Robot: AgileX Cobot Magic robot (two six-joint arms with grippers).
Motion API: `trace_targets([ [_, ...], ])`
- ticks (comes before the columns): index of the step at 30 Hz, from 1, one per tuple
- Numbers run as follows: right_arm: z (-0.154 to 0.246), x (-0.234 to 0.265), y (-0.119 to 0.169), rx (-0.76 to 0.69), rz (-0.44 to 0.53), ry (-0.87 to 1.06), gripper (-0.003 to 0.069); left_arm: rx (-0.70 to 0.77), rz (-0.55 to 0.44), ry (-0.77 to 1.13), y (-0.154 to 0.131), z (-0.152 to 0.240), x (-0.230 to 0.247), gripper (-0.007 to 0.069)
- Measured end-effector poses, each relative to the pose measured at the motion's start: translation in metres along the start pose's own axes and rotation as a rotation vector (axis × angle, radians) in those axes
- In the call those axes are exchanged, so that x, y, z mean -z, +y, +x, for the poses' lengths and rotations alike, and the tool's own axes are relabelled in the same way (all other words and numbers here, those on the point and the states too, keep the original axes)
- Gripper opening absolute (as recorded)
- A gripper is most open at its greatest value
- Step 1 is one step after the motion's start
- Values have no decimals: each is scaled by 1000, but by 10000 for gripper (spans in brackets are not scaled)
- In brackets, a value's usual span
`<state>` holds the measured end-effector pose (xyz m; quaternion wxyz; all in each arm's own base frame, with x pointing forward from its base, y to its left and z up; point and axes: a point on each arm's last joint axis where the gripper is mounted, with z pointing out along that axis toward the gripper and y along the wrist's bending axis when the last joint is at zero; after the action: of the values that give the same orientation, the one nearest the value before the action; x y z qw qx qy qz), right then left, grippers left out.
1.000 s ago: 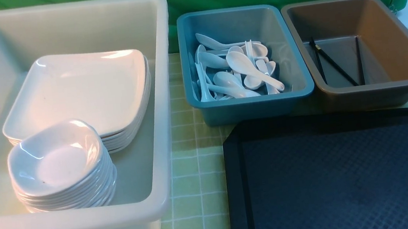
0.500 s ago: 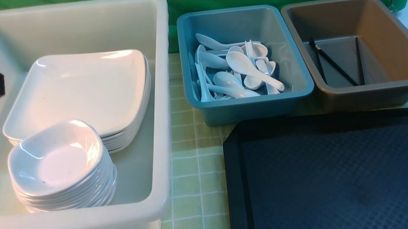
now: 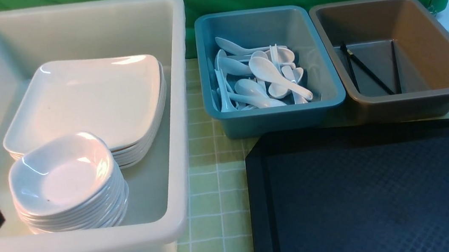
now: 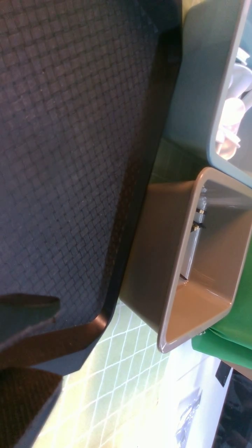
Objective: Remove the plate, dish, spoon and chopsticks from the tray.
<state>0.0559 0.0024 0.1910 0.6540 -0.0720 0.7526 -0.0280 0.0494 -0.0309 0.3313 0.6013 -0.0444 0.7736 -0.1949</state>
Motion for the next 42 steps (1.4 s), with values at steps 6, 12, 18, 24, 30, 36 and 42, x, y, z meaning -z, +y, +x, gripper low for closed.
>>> trace_targets([
  [6,0,0,0,0,0,0,230,20,-55,-105,11,5,-3,-10],
  [12,0,0,0,0,0,0,230,-41,-107,-87,16,8,-4,-10],
  [18,0,0,0,0,0,0,230,-138,-178,-64,22,9,-3,-10],
  [24,0,0,0,0,0,0,230,-205,-227,-47,27,10,-2,-10],
  [30,0,0,0,0,0,0,230,-271,-261,-70,29,11,2,-10],
  [36,0,0,0,0,0,0,230,-475,-315,-83,42,24,0,-10],
  [42,0,0,0,0,0,0,230,-539,-213,-40,52,62,-10,-10],
])
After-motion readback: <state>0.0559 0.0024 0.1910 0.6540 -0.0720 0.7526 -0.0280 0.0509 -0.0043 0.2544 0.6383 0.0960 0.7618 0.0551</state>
